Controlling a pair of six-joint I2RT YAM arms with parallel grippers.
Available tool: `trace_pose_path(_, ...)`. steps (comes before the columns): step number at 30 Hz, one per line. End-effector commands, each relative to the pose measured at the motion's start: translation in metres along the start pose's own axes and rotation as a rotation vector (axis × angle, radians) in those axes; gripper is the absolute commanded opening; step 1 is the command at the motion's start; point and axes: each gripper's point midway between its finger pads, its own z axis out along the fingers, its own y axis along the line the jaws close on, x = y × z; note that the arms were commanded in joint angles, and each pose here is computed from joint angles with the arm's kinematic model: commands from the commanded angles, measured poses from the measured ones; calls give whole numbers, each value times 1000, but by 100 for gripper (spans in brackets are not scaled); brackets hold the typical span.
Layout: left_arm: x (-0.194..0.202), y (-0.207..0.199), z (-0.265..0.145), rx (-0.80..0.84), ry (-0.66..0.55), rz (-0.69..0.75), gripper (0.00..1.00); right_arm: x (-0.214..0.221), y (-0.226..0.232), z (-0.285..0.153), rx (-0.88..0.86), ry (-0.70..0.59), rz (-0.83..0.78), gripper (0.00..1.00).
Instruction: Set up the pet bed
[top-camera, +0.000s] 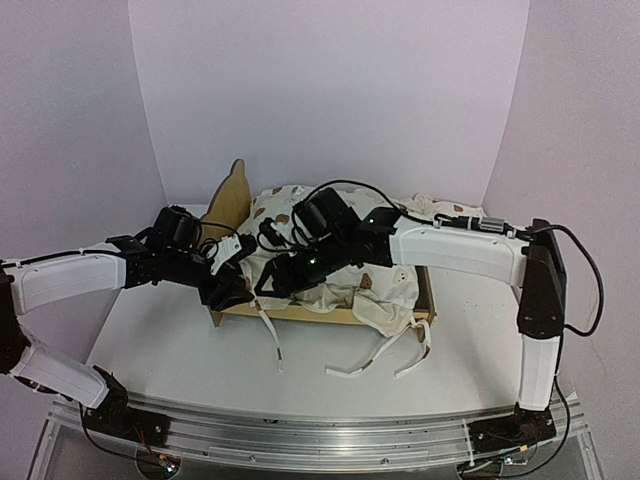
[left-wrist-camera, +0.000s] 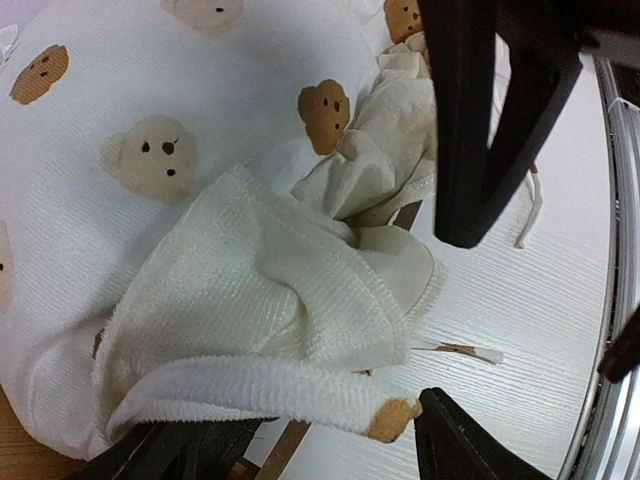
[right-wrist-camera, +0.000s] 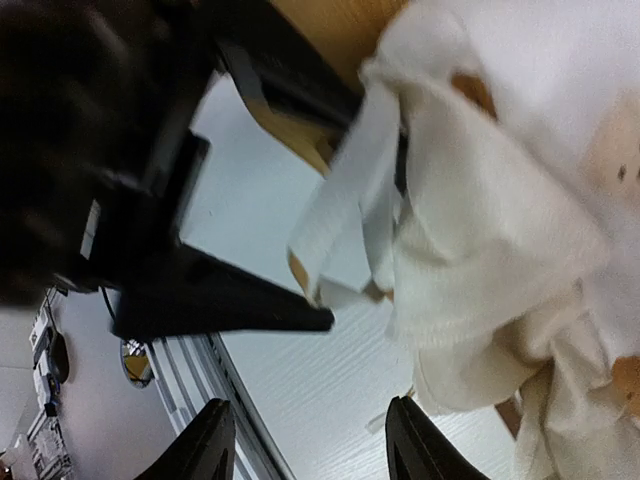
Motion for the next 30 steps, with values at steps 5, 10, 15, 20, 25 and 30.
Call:
trace_pose_path(5,1,-3,-8,-3,-13,-12,74,-54,12,14,-111,-149,-68,49)
trace_pose_path(10,0,-1,-6,-6,-16,-32,74,-59,4,30,-108,-157,-32,42)
trace_pose_path(15,-2,0,-5,-8,-23,-33,74,-60,4,35,-133,-161,-7,36)
trace_pose_path(20,-5,4,-5,-20,-24,-35,74,-63,-3,41,-149,-165,39,5)
trace_pose_path(25,-14,-1,-17,-21,-61,10,77,-91,-38,30,-52,-304,111,0)
trace_pose_path(30,-22,-7,-32,-33,-120,62,81,-110,-55,29,-6,-410,140,0)
